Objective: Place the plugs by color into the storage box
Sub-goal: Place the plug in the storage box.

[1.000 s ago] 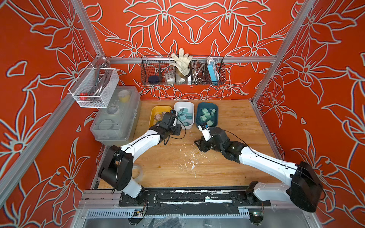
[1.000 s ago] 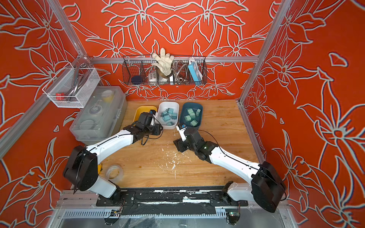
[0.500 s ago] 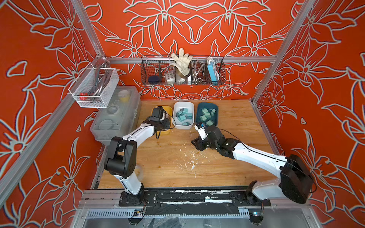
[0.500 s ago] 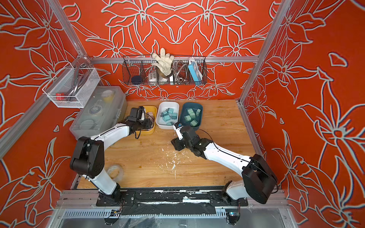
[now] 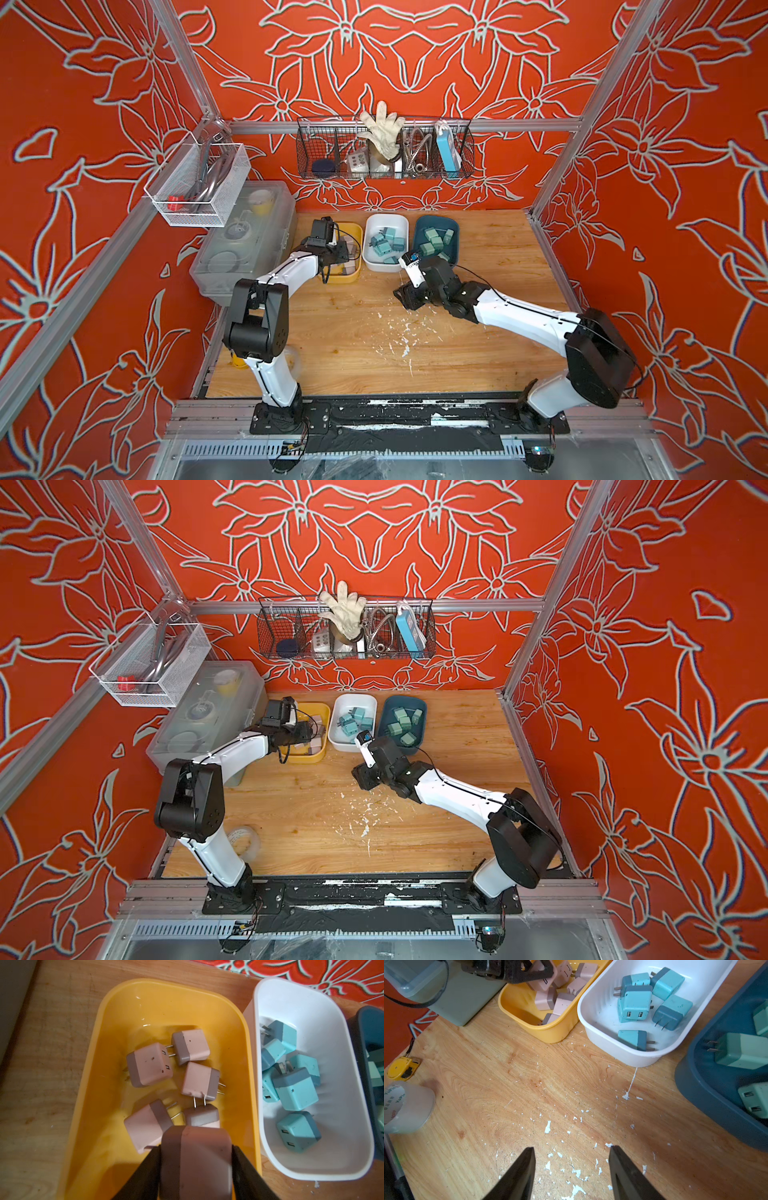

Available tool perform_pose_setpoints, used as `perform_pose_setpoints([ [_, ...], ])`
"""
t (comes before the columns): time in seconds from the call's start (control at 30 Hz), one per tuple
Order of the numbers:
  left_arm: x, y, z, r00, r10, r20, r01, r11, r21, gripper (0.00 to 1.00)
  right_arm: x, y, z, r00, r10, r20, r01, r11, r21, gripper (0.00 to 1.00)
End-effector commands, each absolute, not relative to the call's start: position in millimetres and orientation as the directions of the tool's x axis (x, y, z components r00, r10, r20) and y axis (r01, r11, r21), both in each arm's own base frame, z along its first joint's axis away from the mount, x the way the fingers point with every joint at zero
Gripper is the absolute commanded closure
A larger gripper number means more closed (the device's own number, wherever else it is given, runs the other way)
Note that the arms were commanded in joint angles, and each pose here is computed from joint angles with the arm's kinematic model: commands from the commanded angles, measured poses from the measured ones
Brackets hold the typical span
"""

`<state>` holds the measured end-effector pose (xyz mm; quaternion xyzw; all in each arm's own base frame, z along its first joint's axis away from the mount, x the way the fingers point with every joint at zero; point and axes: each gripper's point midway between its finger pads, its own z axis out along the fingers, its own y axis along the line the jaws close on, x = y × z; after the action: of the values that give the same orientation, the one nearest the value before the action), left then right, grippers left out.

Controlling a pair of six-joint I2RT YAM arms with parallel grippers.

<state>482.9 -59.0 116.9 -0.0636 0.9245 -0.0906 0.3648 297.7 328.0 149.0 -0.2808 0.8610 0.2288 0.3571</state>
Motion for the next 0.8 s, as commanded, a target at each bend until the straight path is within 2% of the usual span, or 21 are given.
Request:
perform_pose_setpoints([
  [0.0,489,-58,116,-0.734,-0.168,-0.658,-0.036,0.977,-0.209,0.37,302,334,152,-0.578,-0.339,-0.743,-0.663,0.725,0.185,0.38],
  [0.4,485,-61,105,-0.748,-0.179,-0.639,-0.037,0.973,-0.23,0.35,303,341,144,-0.602,-0.343,-0.721,-0.663,0.719,0.211,0.38],
  [0.77,461,-56,124,-0.711,-0.198,-0.675,-0.046,0.971,-0.236,0.35,295,334,157,-0.607,-0.309,-0.732,-0.652,0.72,0.237,0.38],
])
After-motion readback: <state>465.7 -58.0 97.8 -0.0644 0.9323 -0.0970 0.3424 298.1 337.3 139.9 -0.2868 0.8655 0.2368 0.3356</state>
